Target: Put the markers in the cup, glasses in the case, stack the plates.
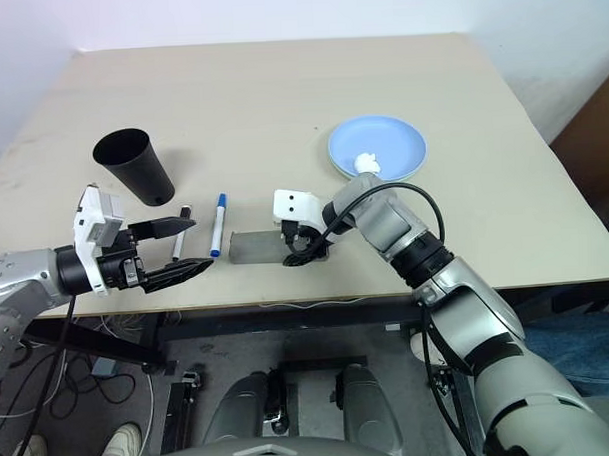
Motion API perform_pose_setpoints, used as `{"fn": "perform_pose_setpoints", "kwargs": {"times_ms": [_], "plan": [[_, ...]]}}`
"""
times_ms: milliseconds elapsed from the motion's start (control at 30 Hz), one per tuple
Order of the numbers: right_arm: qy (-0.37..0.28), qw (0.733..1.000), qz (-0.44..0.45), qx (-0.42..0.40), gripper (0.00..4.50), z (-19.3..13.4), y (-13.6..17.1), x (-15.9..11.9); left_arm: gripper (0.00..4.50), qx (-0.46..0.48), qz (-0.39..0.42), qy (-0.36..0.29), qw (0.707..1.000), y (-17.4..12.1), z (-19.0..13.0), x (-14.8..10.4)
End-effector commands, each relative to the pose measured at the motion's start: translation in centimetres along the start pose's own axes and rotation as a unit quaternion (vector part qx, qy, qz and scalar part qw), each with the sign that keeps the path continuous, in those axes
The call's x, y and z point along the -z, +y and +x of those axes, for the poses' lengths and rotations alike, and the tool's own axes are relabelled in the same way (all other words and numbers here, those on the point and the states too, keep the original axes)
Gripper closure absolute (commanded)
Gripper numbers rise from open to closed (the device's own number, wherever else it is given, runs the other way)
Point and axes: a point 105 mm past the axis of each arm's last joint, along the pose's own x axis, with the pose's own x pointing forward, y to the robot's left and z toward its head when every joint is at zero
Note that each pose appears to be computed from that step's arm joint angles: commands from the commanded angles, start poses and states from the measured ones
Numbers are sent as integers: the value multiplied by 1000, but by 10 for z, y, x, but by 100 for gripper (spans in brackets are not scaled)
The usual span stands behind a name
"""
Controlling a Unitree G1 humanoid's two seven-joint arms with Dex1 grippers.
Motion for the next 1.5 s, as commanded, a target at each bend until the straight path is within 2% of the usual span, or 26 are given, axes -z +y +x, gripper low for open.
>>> {"fn": "perform_pose_setpoints", "kwargs": {"times_ms": [33, 233, 333, 533, 700, 800, 933, 1067, 1233, 1500], "plan": [[-27, 999, -21, 28, 140, -23, -13, -21, 0, 0, 7, -7, 1000, 0, -1, -5], [-97, 985, 24, 142, 140, -43, -72, -57, 0, 1, 4, -6, 1000, -1, -1, -3], [-86, 980, 12, 177, 140, -40, -91, -60, 0, 1, 6, -4, 1000, -1, -1, -3], [-57, 978, 5, 201, 140, -26, -102, -51, 0, -1, 10, -6, 1000, -1, -1, -5], [-30, 975, -36, 219, 140, -18, -103, -43, 0, -2, 8, -6, 1000, -4, -1, -3], [-18, 972, -26, 231, 140, -18, -106, -40, 0, -3, 7, -8, 1000, -5, 0, -3], [-23, 972, -15, 233, 8, -17, -107, -43, 0, -5, 8, -10, 1000, -5, 0, -4], [-33, 972, -6, 231, 3, -18, -107, -46, 0, -6, 8, -10, 1000, -5, 0, -4], [-77, 965, 15, 250, 3, -32, -114, -60, 0, -12, 11, -12, 1000, -2, -1, -6], [-226, 942, 87, 234, 3, -87, -124, -105, 0, -34, 15, -11, 999, 4, -8, -7]]}}
